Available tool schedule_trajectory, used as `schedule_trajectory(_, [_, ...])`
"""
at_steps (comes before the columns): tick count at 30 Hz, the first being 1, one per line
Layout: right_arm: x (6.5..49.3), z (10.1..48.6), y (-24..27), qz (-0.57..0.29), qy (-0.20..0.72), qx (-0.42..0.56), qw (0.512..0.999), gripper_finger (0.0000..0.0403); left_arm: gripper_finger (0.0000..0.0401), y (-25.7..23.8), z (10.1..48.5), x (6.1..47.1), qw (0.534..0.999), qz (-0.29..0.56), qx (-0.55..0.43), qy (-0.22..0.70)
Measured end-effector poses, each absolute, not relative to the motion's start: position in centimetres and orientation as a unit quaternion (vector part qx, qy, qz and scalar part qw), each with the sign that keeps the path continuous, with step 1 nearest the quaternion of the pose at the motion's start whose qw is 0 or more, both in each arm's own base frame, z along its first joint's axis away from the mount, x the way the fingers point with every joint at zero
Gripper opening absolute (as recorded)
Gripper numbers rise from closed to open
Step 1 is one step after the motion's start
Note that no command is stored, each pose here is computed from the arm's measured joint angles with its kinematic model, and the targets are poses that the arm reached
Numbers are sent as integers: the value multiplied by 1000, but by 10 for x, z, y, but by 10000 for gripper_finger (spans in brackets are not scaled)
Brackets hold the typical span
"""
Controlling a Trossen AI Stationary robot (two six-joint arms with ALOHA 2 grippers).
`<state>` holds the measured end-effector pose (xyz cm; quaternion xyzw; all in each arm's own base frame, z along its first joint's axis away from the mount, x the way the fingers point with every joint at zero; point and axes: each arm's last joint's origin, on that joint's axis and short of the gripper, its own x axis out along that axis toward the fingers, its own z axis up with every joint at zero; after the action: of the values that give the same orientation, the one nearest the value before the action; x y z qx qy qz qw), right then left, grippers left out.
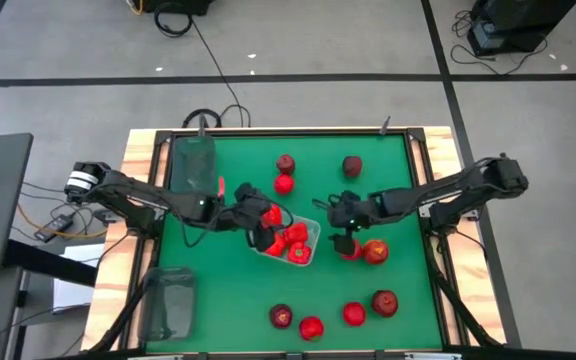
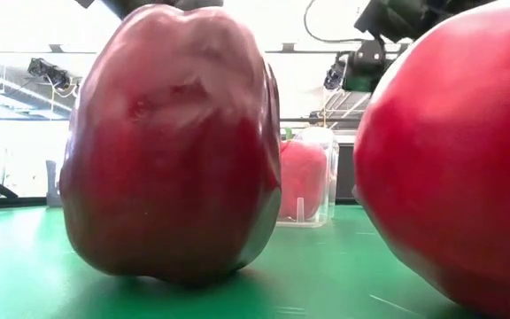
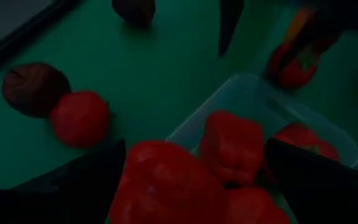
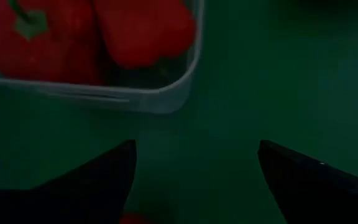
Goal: Sort produce into baskets
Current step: Adjust the transparent bin, then put the red apple into the top black bin
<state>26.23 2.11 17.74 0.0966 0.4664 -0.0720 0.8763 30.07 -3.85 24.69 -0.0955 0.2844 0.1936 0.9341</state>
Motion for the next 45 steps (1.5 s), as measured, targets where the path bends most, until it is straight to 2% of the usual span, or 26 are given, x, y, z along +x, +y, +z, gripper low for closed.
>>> schedule_trajectory(8, [284,162,24,-10,434,115,894,347,394,-39,252,302,937,189,-86,281])
schedule_trajectory(14, [285,168,5,-91,408,108,902,347,394,-39,251,302,937,187,-80,284])
schedule_trajectory(18, [282,190,-13,-171,343,90,919,347,394,-39,251,302,938,185,-73,285])
schedule_trajectory(22, [272,204,-26,-173,333,101,921,347,394,-39,252,302,938,187,-45,287])
schedule_trajectory(26, [262,213,-28,-181,337,102,918,347,394,-34,253,302,933,225,3,282])
schedule_trajectory(30, [258,220,-28,-201,322,92,920,347,394,-21,253,303,925,245,29,288])
schedule_trajectory(37, [287,222,-55,-230,204,64,949,347,394,19,252,302,905,299,28,300])
schedule_trajectory(45, [308,198,-84,-246,240,65,937,347,393,62,239,288,858,360,3,367])
